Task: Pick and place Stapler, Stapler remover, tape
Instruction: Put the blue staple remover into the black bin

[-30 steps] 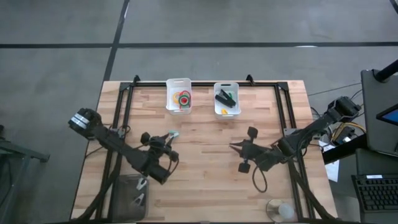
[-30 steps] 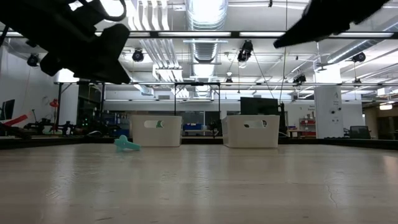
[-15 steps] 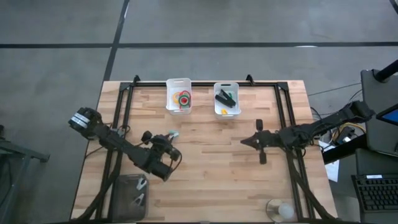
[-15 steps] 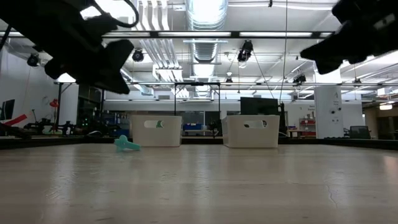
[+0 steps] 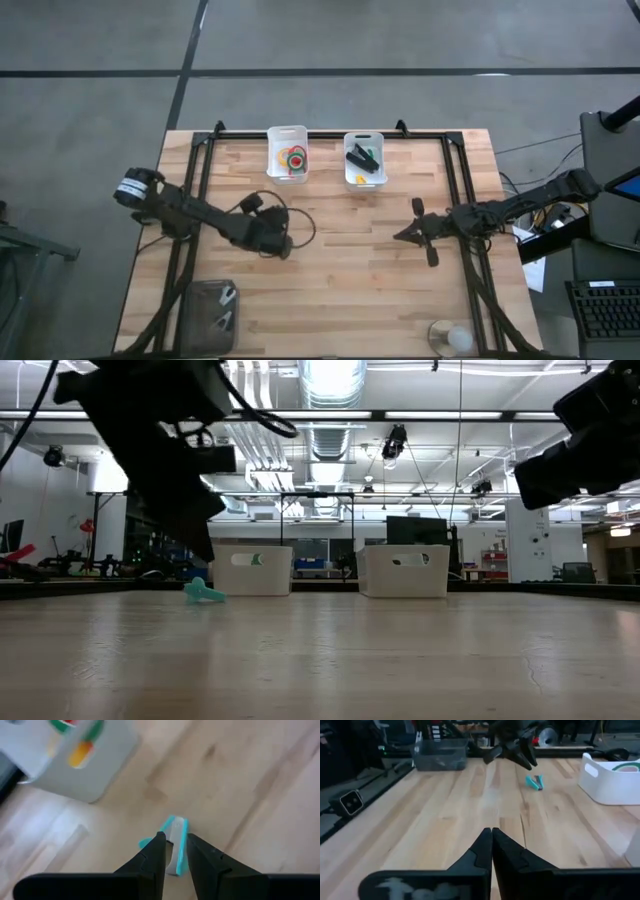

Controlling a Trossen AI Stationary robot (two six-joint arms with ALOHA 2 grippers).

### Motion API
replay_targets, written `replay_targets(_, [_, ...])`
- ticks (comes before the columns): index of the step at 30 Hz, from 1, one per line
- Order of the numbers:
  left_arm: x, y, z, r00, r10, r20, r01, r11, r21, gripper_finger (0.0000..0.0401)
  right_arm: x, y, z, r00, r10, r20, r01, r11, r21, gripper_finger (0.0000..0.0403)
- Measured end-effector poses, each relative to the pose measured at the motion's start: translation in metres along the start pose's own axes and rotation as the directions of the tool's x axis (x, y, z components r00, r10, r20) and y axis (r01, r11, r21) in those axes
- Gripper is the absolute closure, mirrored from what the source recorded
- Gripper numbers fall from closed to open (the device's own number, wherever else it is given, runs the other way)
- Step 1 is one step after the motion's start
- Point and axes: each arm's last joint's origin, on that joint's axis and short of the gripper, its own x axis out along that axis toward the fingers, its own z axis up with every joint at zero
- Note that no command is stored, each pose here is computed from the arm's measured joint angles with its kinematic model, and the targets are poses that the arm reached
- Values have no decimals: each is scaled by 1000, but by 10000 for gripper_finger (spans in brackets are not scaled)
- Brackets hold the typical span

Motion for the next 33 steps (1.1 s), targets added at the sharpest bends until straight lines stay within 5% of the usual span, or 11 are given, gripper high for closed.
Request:
replay_targets(7, [15,20,19,981,-140,-136,147,988,39,321,1,-1,-6,998,-35,-49,37,999,27,394])
replay_targets(15, [25,36,30,907,-332,-258,345,939,3,321,2,-3,-7,995,-84,-59,87,996,37,394])
replay_targets(22, [26,37,30,907,-332,-261,344,939,0,314,2,-3,-8,994,-84,-63,87,996,38,394])
replay_targets(33, [25,43,25,921,-253,-296,271,962,19,241,1,-3,-8,994,-83,-65,87,995,56,394])
